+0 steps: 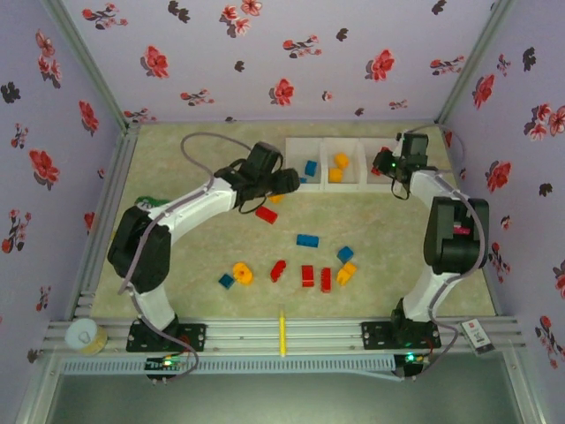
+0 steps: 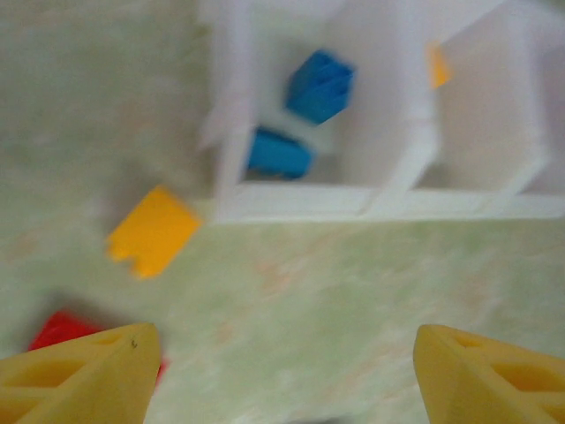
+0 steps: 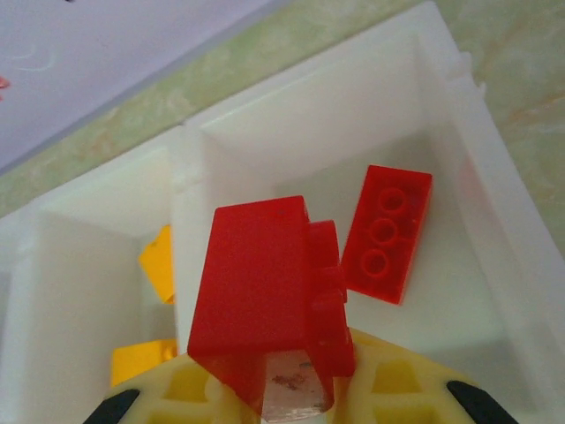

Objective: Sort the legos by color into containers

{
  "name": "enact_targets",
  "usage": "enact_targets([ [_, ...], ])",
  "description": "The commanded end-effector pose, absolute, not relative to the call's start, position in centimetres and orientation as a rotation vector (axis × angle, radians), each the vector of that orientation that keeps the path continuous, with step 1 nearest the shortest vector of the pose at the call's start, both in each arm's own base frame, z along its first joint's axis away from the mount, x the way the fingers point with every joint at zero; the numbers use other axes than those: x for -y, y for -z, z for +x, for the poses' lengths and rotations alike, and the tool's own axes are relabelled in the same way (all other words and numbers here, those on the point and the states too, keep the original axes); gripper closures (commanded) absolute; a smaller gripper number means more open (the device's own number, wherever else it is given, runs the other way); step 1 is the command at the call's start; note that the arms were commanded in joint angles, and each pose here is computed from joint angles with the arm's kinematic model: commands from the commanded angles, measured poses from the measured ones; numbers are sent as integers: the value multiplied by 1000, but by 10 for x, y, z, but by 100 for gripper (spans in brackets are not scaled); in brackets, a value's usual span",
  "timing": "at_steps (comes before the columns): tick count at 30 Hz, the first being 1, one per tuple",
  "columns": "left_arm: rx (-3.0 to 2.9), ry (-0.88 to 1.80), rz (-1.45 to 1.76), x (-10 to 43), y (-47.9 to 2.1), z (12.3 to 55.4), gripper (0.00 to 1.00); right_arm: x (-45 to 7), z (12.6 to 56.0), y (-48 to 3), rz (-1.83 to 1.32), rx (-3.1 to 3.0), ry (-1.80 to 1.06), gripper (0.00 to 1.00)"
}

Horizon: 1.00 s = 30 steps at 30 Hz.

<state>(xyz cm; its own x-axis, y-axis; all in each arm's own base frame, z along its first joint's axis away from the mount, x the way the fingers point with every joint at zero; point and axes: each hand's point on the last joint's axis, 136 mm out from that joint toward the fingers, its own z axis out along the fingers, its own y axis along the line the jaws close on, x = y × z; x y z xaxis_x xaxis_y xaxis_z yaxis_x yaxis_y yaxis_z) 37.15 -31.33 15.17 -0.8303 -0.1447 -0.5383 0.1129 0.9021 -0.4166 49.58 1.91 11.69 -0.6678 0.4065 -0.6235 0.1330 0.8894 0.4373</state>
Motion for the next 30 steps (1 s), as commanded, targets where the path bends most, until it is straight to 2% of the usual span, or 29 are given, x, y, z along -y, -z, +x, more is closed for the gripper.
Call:
enact_targets([
  [1,-2466,377,38,279,-147,358,24,-21,503,-111,438,-2330,-501,84],
  [6,-2513,315,68,268,-130,336,25,-21,509,-95,476,-2363,-513,80],
  [15,-2564,278,208,292,-116,314,25,-23,514,-76,511,-2396,-536,75],
  [30,-2652,251,368,339,-105,288,19,-22,509,-86,512,-2383,-530,57],
])
